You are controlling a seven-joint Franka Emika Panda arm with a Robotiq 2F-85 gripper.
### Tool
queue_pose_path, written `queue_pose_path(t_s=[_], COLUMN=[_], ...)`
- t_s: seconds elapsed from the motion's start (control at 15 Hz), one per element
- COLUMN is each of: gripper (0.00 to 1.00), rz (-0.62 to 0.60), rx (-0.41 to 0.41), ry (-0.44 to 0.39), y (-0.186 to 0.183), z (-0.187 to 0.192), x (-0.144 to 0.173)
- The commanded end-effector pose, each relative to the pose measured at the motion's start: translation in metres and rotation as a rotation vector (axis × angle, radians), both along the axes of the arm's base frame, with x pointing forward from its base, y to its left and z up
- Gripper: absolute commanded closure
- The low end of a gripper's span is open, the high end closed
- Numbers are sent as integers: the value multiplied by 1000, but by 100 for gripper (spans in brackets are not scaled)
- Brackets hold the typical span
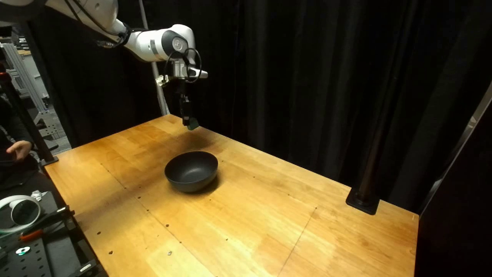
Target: Pick the block and put it in the bowl
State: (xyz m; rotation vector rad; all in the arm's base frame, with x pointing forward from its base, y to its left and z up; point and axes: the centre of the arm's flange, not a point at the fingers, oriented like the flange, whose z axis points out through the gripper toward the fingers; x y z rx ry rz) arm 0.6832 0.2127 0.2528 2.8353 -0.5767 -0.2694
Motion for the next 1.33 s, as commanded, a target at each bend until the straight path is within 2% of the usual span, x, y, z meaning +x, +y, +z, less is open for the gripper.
queue_pose_path(t_s=[0.0, 0.27, 0.6, 0.8, 1.0, 1.07, 1.13, 1.27], gripper=[91, 91, 91, 90, 90, 41, 41, 27], rz=[-119, -308, -447, -491, -513, -520, -528, -532], rx=[-135, -239, -279, -263, -211, -179, -167, -126], ry=[-3, 62, 222, 349, 403, 402, 401, 363], y=[-45, -99, -131, -138, -140, -139, -139, -139], z=[43, 47, 18, 9, 7, 8, 9, 21], x=[-7, -16, -32, -43, -49, -50, -49, -50])
